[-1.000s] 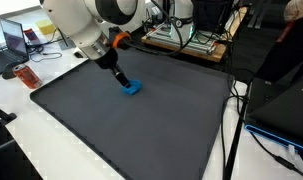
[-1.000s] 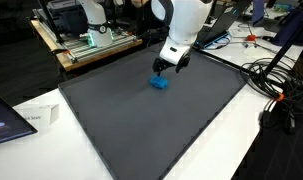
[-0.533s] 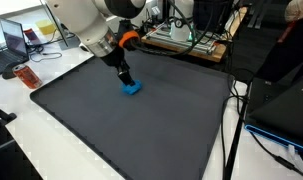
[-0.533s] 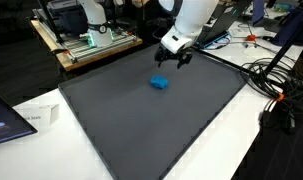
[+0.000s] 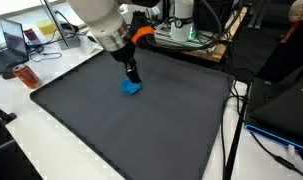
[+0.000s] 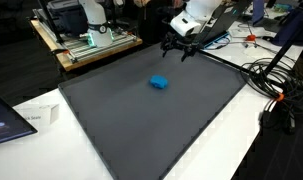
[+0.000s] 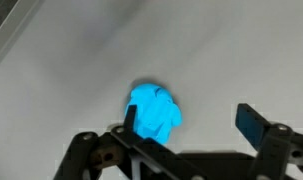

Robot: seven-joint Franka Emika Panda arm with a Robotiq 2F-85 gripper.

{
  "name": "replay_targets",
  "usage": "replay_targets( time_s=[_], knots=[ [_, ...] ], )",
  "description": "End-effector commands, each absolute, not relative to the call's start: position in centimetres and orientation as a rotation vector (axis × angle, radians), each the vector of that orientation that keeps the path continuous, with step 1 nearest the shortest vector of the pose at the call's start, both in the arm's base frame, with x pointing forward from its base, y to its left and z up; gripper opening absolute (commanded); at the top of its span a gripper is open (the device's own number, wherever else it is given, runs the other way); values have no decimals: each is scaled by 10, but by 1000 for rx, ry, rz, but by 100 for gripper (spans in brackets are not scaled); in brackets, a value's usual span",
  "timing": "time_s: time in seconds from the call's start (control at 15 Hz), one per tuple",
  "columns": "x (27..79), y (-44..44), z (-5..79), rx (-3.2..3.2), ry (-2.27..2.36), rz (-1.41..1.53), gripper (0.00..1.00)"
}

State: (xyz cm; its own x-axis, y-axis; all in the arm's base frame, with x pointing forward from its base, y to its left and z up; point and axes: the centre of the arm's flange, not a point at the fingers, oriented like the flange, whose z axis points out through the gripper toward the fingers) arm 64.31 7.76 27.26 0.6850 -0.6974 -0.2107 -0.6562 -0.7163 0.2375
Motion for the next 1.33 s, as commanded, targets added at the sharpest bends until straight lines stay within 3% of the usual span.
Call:
replay_targets(
  time_s=[0.0,1.27],
  knots=[
    [619,89,288,2701,-1143,-335,100],
    [561,74,266,2667,-1283,100,100]
  ],
)
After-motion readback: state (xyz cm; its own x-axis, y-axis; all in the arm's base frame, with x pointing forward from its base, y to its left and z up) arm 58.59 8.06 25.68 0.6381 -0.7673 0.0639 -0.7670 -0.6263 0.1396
